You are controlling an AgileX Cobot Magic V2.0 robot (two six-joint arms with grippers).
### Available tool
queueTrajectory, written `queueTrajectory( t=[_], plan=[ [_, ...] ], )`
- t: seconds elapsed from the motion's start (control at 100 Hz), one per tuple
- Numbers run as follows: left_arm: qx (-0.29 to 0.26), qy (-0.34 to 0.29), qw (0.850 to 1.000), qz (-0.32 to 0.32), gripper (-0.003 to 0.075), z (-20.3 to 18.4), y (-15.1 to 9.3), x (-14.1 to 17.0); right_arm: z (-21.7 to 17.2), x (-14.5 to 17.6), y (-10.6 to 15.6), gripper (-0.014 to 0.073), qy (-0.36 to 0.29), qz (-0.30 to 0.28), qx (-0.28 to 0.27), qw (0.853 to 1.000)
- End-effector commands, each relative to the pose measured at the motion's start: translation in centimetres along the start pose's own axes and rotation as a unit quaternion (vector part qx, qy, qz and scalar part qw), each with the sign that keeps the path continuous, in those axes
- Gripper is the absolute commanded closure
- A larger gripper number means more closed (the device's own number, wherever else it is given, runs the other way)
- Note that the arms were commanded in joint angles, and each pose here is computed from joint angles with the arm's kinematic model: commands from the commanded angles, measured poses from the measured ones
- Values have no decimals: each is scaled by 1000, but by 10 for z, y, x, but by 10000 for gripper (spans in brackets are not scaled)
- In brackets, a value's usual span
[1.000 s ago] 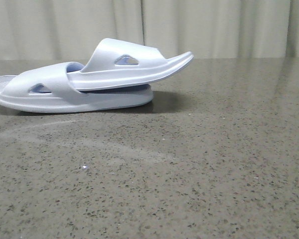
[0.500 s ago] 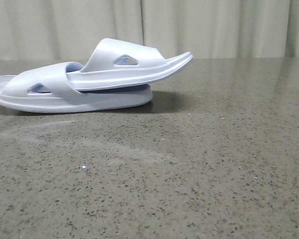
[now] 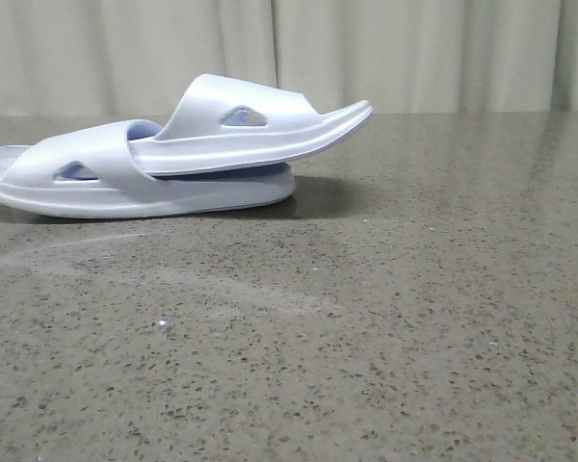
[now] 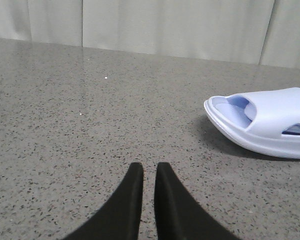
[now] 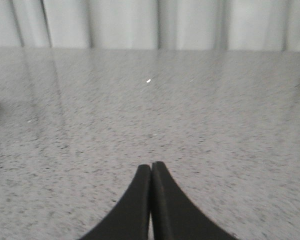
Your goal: Insert blue slippers together front up
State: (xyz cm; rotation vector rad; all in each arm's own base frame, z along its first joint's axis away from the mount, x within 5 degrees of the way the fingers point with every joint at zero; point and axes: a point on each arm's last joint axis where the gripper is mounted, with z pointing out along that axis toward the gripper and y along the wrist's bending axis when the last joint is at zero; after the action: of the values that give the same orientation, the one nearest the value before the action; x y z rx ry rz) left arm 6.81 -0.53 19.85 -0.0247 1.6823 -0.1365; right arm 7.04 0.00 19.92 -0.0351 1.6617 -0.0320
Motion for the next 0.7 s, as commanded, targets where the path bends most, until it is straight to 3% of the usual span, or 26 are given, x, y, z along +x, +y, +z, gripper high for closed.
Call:
queueTrajectory(
  t=[0.0,0.69],
  plan=[
    [-1,-26,1000,-9,705,1,0,-3,-4,7,-2,674,3,-6,19,1000],
    [-1,-26,1000,-9,705,1,0,-3,-7,9,-3,674,4,-12,25,1000]
  ],
)
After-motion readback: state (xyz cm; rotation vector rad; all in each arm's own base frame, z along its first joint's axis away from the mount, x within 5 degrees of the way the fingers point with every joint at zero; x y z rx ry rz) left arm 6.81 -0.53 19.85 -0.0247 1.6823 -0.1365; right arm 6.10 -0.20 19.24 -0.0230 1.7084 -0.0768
